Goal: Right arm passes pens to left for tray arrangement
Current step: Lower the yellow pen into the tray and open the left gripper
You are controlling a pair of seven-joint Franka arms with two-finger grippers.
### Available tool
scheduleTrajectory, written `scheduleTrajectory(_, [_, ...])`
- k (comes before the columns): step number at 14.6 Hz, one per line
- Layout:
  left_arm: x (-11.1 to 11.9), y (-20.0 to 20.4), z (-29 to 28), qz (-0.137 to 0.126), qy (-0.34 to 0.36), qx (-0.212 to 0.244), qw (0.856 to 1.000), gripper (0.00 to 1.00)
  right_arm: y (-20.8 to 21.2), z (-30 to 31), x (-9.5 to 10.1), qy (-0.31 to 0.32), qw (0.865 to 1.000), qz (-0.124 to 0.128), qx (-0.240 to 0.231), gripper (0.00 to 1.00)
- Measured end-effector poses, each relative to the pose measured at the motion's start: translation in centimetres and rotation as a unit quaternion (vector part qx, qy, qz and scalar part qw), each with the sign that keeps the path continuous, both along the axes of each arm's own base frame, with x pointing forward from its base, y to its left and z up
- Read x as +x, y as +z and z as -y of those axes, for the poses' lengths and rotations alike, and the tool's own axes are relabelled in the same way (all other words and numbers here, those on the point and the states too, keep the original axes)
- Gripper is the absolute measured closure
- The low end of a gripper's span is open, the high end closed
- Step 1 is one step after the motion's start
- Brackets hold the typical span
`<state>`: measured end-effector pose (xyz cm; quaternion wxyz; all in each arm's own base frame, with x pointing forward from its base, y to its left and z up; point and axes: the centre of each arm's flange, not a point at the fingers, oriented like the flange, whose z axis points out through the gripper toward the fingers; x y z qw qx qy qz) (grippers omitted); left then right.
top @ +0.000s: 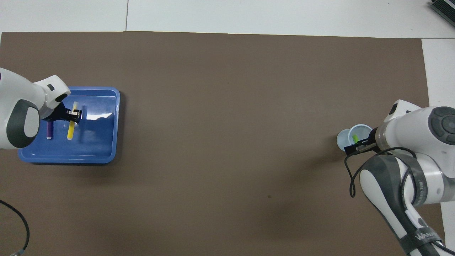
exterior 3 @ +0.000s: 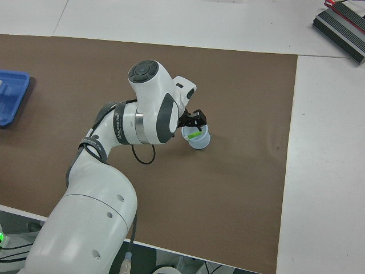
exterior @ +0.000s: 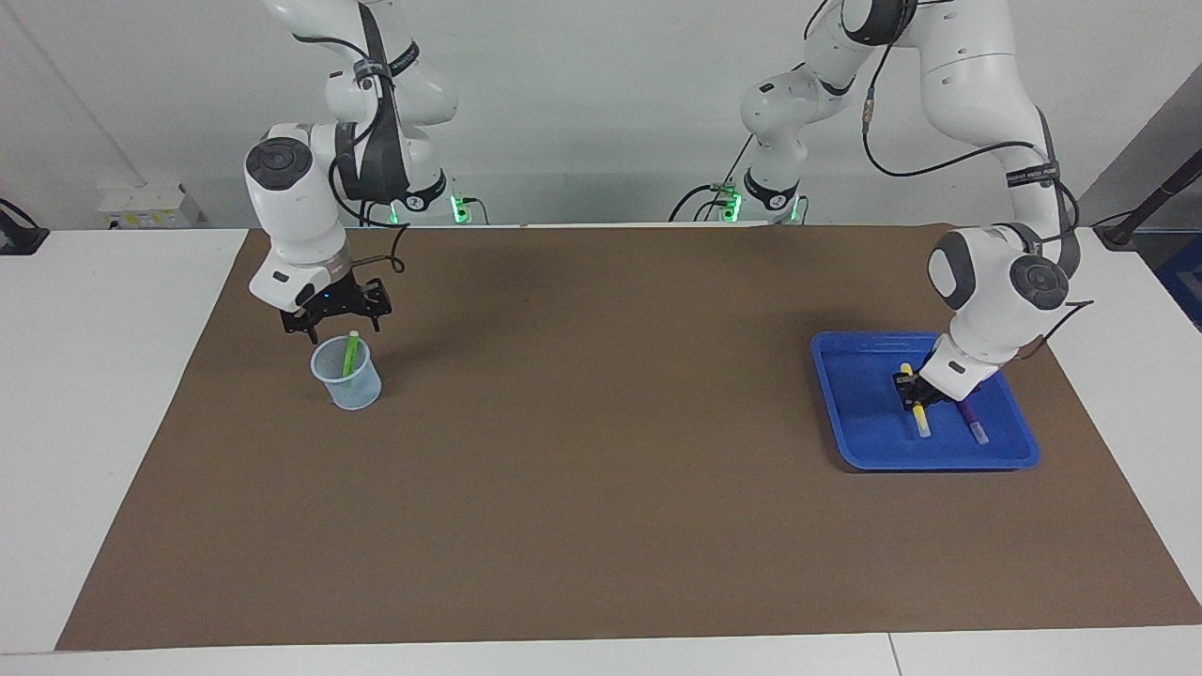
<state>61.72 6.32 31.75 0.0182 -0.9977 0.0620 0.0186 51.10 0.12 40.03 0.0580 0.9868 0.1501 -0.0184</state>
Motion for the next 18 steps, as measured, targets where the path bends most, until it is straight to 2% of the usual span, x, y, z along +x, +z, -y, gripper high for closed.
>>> scheduleTrajectory(6, [-0.7, -1.0, -0.5, -0.012, 0.004, -0.001, 1.000, 0.81, -0.6, 2.8, -0.9, -0.019, 0.999, -0.037, -0.002, 0.00])
scheduleTrajectory(10, [-1.0, -1.4, -0.4, -0.016, 0.004, -0.001, 1.000, 0.78, -0.6, 2.9, -1.0, -0.019, 0.999, -0.042, -0.002, 0.00])
scheduleTrajectory(12, [-1.0, -1.4, -0.5, -0.016, 0.004, -0.001, 1.000, 0.58, -0.6, 2.6, -1.0, -0.023, 0.999, -0.041, -0.002, 0.00])
scheduleTrajectory(15, [-1.0, -1.4, -0.5, -0.016, 0.005, -0.001, 1.000, 0.22, -0.6, 1.9, -0.9, -0.029, 0.999, -0.038, -0.004, 0.03])
scheduleTrajectory(16, [-1.0, -1.4, -0.7, -0.016, 0.009, -0.001, 1.000, 0.09, -0.6, 1.8, -0.9, -0.030, 0.999, -0.037, -0.004, 0.00])
scheduleTrajectory(17, [-0.9, -1.2, -0.8, -0.014, 0.019, 0.000, 1.000, 0.00, -0.6, 1.8, -0.9, -0.031, 0.999, -0.036, -0.004, 0.00])
scheduleTrajectory(18, [-0.8, -1.0, -1.0, -0.011, 0.031, 0.001, 0.999, 0.00, -0.7, 1.8, -0.9, -0.032, 0.999, -0.035, -0.003, 0.02])
